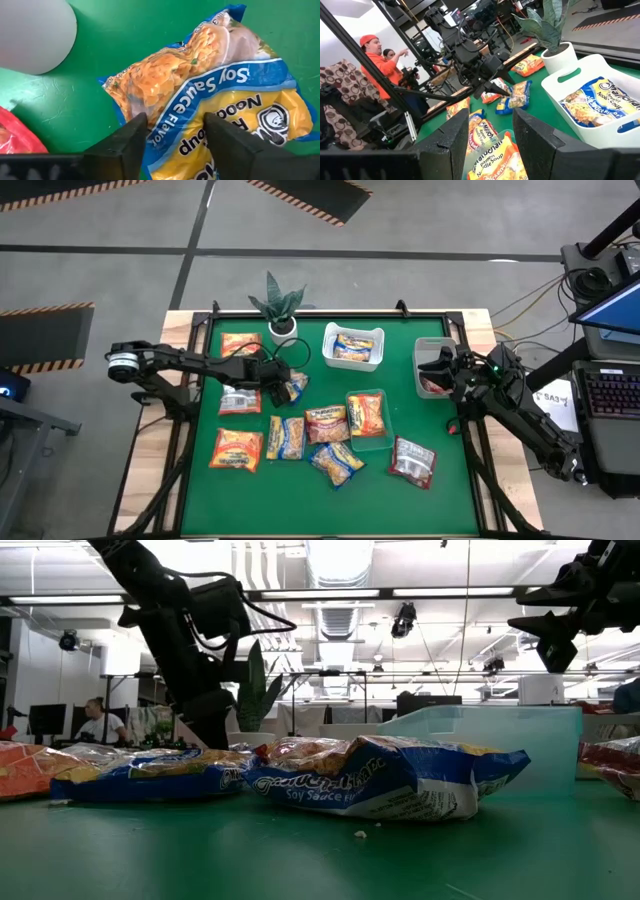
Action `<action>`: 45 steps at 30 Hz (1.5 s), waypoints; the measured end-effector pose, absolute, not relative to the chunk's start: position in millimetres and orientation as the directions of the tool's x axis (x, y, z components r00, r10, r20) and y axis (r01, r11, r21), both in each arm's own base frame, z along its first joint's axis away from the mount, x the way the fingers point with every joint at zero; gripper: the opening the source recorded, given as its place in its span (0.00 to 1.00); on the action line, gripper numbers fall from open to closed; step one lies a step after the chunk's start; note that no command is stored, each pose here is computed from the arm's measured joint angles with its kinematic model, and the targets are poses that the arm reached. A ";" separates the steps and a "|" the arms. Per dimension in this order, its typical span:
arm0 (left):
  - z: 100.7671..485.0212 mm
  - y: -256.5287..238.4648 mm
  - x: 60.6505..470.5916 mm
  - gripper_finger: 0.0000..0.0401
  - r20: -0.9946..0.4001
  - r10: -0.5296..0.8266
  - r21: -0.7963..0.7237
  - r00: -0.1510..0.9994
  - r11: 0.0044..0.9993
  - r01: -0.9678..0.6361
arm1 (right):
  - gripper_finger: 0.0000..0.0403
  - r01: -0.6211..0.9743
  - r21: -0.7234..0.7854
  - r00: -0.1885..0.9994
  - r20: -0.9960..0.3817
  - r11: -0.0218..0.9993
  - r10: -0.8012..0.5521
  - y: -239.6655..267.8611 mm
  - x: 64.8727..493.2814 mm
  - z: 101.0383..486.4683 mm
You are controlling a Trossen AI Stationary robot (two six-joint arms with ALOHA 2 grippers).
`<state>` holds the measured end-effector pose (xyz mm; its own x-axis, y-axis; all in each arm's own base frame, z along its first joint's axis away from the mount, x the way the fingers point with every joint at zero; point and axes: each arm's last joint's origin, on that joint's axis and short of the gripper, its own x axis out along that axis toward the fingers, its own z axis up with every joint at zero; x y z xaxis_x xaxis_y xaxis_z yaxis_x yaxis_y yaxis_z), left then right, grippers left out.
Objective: Sort Maruchan noodles
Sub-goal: Put the blue noodle pack into the white bin
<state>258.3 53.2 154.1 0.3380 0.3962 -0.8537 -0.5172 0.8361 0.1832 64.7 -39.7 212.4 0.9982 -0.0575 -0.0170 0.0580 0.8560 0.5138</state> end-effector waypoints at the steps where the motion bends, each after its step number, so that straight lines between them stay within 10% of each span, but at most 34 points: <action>1: 154.0 53.2 258.3 0.40 -0.854 0.395 0.185 0.338 0.838 -0.512 | 0.35 0.058 0.514 0.998 -0.017 0.856 -0.058 -39.7 64.7 212.5; 10: 162.3 53.6 263.1 0.03 -0.853 0.379 0.174 0.359 0.854 -0.490 | 0.35 0.058 0.514 0.998 -0.017 0.856 -0.057 -39.7 64.7 212.5; 28: 274.7 64.2 333.9 0.01 -0.401 0.349 0.026 0.847 0.928 -0.370 | 0.35 0.058 0.513 0.998 -0.016 0.856 -0.057 -39.7 64.7 212.5; 45: 243.1 111.4 429.7 0.01 -0.482 0.507 0.059 0.715 0.833 -0.550 | 0.35 0.057 0.513 0.998 -0.016 0.856 -0.056 -39.7 64.7 212.5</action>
